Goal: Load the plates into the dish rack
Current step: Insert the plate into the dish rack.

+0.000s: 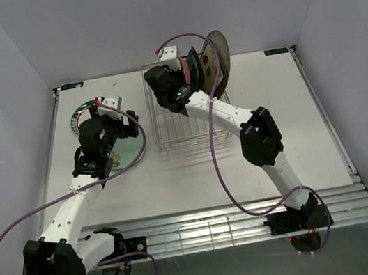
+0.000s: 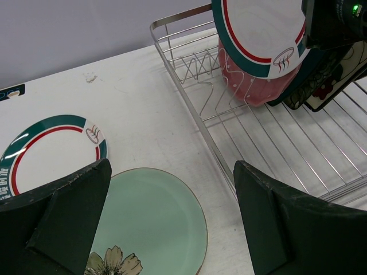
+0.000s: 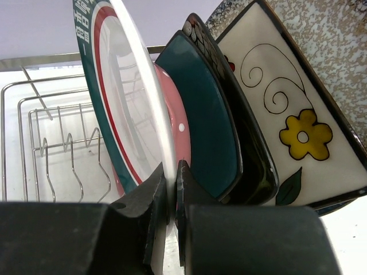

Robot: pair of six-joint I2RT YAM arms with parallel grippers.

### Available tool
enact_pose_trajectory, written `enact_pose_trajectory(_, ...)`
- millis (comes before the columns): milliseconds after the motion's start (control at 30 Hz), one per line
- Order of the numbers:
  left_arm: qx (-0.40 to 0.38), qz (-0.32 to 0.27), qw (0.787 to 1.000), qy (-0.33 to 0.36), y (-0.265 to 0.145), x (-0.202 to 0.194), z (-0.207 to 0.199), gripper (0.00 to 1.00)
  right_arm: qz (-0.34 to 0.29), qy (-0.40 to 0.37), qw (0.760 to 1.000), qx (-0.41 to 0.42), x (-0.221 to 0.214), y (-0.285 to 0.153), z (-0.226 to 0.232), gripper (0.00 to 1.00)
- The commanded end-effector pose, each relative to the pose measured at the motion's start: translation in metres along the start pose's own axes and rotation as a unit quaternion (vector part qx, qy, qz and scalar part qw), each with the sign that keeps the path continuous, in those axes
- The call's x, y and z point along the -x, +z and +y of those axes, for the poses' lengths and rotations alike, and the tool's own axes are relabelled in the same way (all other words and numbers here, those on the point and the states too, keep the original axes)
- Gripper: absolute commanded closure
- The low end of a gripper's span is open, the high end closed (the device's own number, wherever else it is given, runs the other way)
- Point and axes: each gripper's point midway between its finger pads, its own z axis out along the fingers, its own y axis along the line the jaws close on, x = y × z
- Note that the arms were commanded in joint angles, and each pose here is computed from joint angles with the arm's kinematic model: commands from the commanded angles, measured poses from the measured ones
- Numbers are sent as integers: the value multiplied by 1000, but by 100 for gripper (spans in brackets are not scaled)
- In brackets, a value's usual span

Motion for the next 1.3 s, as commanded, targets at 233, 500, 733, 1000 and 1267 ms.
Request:
enact_pose_trajectory(233,-9,-8,1000,2,-3,2,-3,2,-27,54,998,-10,15,2,11,92)
enact_pose_trajectory(500,-7,-6,1000,2,-2,0,-2,2,-13,53,999,-2,1,1,19,92)
enact_pose_trajectory(733,-9,-5,1000,4,-2,-1,-3,2,-7,47,999,3,-8,1,23,84)
enact_pose_trajectory(1000,-10,0,1000,2,-1,-3,-3,2,1,50,999,5,-12,-3,16,77)
enact_pose_trajectory(1267,-11,1,1000,3,0,-4,-3,2,7,54,998,11,-11,-8,11,68)
